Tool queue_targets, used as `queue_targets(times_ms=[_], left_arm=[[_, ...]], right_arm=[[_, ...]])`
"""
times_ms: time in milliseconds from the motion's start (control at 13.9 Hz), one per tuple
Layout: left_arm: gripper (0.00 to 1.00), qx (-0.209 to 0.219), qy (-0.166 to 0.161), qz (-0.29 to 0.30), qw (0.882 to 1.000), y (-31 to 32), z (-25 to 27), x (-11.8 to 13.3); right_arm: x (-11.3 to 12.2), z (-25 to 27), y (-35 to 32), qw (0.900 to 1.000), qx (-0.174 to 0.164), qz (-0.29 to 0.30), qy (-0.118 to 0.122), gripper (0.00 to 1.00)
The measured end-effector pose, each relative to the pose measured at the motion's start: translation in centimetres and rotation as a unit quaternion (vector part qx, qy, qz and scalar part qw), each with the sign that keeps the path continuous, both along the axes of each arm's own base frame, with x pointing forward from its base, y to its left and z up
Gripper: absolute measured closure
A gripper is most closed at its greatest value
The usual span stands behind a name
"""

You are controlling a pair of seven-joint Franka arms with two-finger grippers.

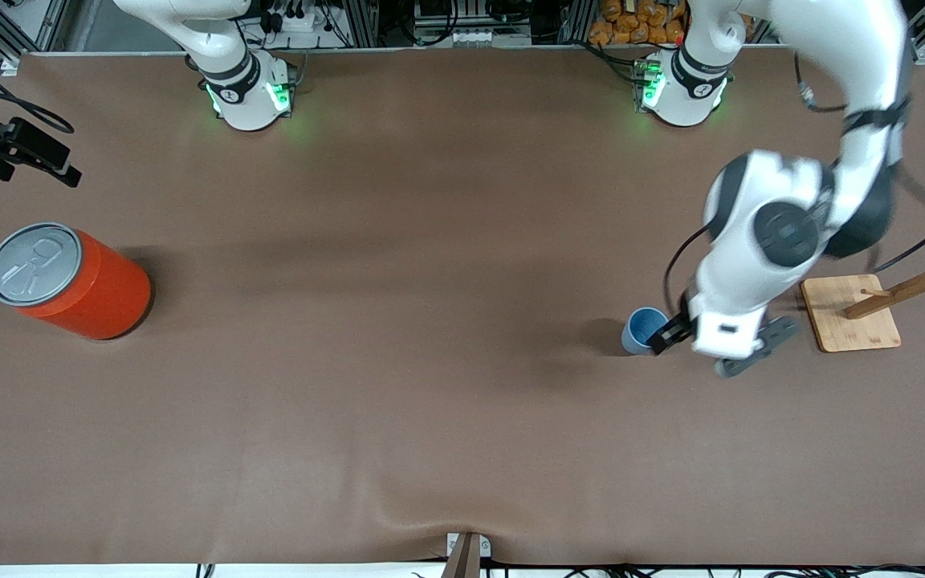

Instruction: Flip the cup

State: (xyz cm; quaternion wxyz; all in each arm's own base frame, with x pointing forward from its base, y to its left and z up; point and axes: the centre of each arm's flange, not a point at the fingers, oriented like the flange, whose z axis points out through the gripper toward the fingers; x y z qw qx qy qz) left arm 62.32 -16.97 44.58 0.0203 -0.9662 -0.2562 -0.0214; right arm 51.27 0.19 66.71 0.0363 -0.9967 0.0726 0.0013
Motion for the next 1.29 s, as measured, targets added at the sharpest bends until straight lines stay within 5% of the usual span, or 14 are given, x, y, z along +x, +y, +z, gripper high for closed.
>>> queue_targets(times_ms=[503, 1292], left_arm=[[0.0, -0.004, -0.003, -0.098, 0.995, 10.3, 10.6, -3.4], [0.0, -0.007, 0.035, -0.27, 0.962, 16.2, 16.6, -7.9]], right_arm=[[0.0, 0.0, 0.3, 1.0, 0.01, 0.002, 0.0, 0.0], [-0.1, -0.1, 0.3, 1.0, 0.01, 0.016, 0.004, 0.0]])
